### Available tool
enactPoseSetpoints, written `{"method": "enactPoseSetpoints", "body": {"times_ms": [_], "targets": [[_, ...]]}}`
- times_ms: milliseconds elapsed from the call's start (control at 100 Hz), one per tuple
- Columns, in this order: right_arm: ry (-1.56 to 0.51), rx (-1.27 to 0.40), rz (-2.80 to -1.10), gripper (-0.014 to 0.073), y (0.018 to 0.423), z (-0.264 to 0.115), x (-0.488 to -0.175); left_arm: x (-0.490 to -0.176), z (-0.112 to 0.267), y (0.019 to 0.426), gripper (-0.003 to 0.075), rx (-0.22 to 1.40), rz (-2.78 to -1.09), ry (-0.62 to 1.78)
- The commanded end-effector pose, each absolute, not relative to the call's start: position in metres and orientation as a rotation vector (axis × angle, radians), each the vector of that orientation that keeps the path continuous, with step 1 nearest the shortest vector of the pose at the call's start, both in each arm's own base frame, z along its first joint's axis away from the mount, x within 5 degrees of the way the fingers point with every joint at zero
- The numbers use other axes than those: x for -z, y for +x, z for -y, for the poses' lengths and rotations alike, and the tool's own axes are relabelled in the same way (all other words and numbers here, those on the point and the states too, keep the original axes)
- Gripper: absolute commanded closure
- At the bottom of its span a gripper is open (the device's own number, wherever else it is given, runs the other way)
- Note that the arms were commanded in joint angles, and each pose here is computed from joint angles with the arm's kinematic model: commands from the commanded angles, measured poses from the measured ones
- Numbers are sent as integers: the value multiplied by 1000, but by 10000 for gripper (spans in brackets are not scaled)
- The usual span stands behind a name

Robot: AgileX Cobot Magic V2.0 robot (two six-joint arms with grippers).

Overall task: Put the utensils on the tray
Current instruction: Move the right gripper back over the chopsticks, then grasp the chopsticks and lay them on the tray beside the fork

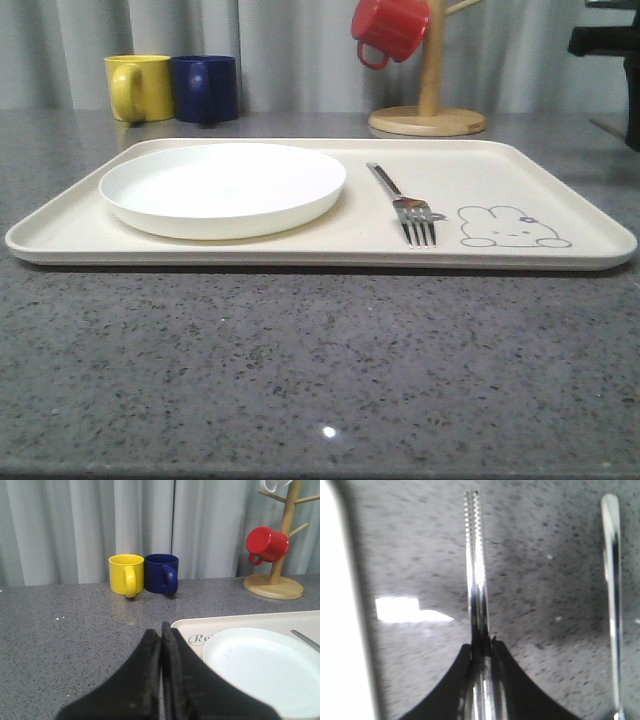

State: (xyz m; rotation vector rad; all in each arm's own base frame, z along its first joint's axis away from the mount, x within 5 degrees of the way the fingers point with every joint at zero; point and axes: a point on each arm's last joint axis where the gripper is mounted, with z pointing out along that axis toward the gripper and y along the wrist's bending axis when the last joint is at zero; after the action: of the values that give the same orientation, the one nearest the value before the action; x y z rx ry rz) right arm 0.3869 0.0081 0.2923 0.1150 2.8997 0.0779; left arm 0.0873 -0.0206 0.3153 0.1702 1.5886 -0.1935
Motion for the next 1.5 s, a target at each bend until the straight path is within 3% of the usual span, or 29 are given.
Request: {"method": "enactPoseSetpoints", "body": {"times_ms": [0,500,1130,1250,1490], "targets": [[123,-126,-2829,660,370,-23,-331,-330,18,87,738,192,-1496,133],[13,-327,-2736,660,354,-136,-338,-330,18,87,738,192,-1496,133],[92,-343,-2818,654,376,-149,-295,-330,18,87,738,192,-1496,133],[93,-338,-2829,580,378,-150,-291,-330,18,87,738,192,-1496,133],[92,-338,-2828,343,378,-150,-291,-330,18,87,738,192,-1496,133]]}}
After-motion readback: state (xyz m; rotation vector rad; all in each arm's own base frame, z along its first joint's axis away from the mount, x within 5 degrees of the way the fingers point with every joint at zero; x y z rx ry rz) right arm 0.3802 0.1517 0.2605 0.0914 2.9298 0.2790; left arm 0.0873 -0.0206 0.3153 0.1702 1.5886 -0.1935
